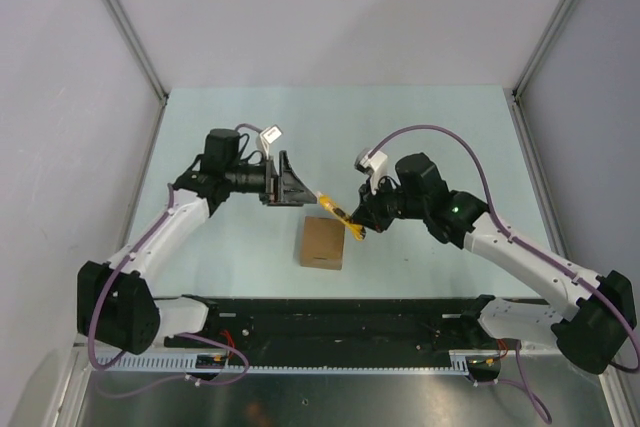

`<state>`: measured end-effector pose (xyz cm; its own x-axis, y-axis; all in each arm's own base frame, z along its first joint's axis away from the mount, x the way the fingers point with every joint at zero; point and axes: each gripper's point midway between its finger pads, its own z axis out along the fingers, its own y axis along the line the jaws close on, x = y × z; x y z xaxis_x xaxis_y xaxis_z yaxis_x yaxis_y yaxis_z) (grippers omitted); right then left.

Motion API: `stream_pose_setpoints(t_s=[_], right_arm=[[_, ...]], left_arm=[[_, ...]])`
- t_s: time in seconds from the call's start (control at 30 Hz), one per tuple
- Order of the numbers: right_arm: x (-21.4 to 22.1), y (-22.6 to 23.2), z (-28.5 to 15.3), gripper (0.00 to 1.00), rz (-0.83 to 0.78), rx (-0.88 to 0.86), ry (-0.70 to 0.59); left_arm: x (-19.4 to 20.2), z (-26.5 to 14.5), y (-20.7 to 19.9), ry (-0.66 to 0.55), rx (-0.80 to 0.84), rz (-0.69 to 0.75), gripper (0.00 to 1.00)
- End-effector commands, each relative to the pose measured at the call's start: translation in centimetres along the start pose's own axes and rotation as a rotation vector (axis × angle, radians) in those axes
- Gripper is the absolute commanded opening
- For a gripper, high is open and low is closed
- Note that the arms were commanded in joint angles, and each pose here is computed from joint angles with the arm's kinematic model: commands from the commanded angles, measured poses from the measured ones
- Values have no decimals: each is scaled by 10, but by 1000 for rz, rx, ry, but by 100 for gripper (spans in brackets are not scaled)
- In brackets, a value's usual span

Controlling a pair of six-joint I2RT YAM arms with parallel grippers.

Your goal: Unpack the express box

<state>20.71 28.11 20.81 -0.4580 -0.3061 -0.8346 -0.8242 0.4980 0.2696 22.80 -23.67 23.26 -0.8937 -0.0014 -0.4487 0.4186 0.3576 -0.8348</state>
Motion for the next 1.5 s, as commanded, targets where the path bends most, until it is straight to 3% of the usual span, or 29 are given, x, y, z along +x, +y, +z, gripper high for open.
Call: stream_pose_setpoints(t_s=[0.0,0.23,0.33,0.77,0.83,0.87,0.9,0.97,1.07,1.2,1.3,1.47], right_arm=[[-16,11,-4,0,-106,-14,-22],[-12,17,0,0,-148,-3,5],[-14,19,2,0,-164,9,1],[-15,24,2,0,-169,2,-5],[-17,23,1,0,-141,13,-12],[-20,18,0,2,-124,46,-17],[-19,17,-2,15,-107,58,-7],[-27,9,-8,57,-79,114,-28],[-44,5,-24,84,-41,146,-102],[-83,-5,-57,96,22,204,-286],[-113,-16,-86,100,142,248,-445],[-155,-2,-107,100,359,54,-589]], left_arm=[[9,8,-9,58,55,-1,99],[7,14,-12,79,65,-30,91],[16,21,-13,113,70,-53,79],[17,26,-14,127,65,-81,4],[15,26,-15,121,62,-73,0],[12,26,-16,110,55,-64,0],[7,25,-19,97,53,-45,0],[-1,23,-27,68,49,-11,0],[-11,20,-35,37,47,21,0],[-28,17,-45,-9,35,44,0],[-50,13,-58,-80,11,72,0],[-102,-7,-115,-249,34,166,0]])
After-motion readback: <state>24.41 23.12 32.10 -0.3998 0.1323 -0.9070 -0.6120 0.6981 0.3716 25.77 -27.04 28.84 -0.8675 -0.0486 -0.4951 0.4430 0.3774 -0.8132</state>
